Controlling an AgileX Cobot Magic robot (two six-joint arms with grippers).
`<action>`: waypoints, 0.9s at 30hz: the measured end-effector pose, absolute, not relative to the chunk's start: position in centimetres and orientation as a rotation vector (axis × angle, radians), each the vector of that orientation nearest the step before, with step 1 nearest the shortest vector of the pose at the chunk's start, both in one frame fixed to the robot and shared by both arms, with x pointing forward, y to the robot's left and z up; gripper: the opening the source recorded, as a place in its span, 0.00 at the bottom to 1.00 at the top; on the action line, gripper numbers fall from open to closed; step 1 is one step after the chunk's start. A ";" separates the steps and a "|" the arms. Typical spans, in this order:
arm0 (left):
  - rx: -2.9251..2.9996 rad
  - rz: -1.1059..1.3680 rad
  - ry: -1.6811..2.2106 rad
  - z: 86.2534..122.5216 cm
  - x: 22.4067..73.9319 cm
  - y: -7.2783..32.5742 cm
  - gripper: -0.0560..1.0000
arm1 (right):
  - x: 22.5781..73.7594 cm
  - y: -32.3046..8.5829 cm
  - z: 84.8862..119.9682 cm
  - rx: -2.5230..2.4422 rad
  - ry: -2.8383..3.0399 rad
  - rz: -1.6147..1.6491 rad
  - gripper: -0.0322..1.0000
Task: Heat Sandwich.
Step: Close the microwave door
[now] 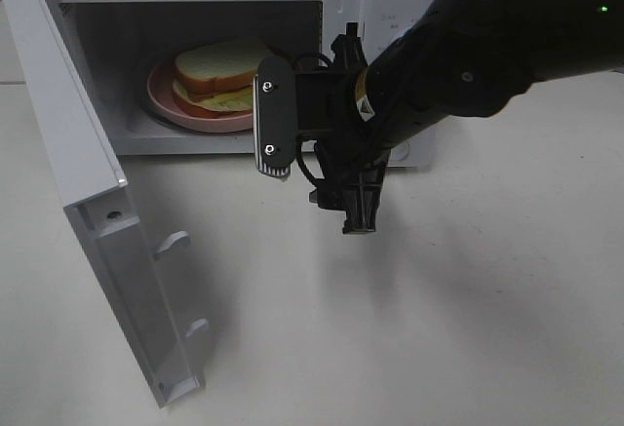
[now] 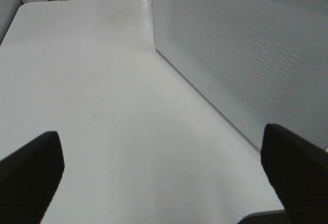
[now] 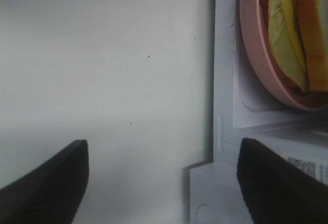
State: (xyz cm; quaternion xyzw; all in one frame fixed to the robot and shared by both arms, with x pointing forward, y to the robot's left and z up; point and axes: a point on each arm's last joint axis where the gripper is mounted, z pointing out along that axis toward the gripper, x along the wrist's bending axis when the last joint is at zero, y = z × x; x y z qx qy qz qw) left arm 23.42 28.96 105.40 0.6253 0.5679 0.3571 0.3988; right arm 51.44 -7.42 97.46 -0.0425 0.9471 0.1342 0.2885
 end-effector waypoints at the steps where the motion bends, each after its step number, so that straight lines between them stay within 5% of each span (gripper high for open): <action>1: 1.583 0.904 1.437 105.4 23.4 29.0 0.99 | 51.1 -7.7 97.5 -0.095 2.532 0.363 0.77; 27: 1.583 0.904 1.437 105.4 23.4 29.0 0.99 | 44.0 -14.4 101.5 0.447 2.502 0.503 0.77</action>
